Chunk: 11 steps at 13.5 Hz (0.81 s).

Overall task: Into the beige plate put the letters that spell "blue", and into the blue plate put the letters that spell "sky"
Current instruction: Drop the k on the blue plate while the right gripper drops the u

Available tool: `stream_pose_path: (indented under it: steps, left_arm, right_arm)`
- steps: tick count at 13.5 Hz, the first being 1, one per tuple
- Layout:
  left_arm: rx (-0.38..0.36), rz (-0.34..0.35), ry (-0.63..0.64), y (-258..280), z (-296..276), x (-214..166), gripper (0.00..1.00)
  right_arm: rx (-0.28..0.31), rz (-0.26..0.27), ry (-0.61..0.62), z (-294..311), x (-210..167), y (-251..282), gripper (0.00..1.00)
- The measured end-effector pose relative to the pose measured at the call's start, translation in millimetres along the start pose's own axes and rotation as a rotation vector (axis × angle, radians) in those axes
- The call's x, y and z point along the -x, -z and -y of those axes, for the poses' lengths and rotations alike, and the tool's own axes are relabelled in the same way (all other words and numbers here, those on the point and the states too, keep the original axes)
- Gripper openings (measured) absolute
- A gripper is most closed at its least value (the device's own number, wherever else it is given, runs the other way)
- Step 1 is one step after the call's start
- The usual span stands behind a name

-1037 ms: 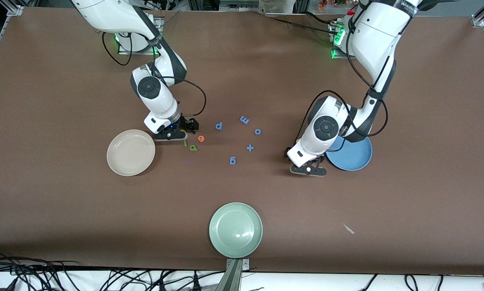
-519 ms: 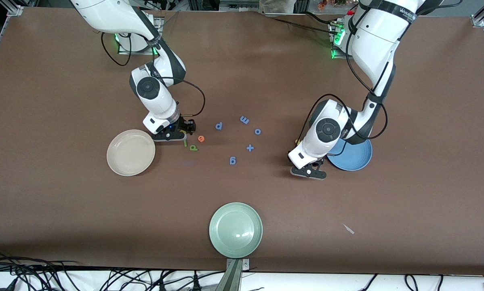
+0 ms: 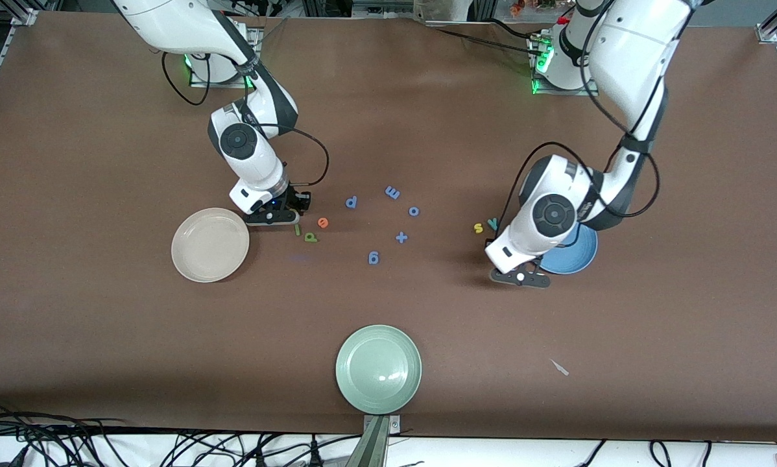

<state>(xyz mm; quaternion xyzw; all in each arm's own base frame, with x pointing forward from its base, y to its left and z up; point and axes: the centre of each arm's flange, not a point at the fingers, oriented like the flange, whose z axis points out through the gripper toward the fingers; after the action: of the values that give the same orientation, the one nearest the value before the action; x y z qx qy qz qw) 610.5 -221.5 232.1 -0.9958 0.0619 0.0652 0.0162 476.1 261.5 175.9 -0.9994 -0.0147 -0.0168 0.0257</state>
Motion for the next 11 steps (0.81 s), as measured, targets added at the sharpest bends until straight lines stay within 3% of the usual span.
stream_pose_path:
  steps: [1, 4, 5, 8, 11]
  left_arm:
    - [-0.012, 0.043, 0.006, 7, 11, 5, 0.23]
    - [-0.033, 0.153, 0.018, 1, 45, 14, 0.23]
    - [-0.030, 0.170, 0.018, -4, 57, 15, 0.30]
    - [-0.026, 0.186, 0.030, -9, 71, 16, 0.59]
    - [-0.026, 0.184, 0.095, -8, 41, 20, 0.93]
  right_arm:
    - [0.001, -0.001, -0.002, -1, -1, 0, 0.34]
    - [0.002, -0.007, 0.004, -4, -3, 3, 0.30]
    - [0.010, -0.006, 0.014, -9, -7, 6, 0.30]
    - [0.050, 0.017, 0.077, -36, -28, 34, 0.30]
    - [0.067, 0.012, 0.181, -76, -53, 66, 0.30]
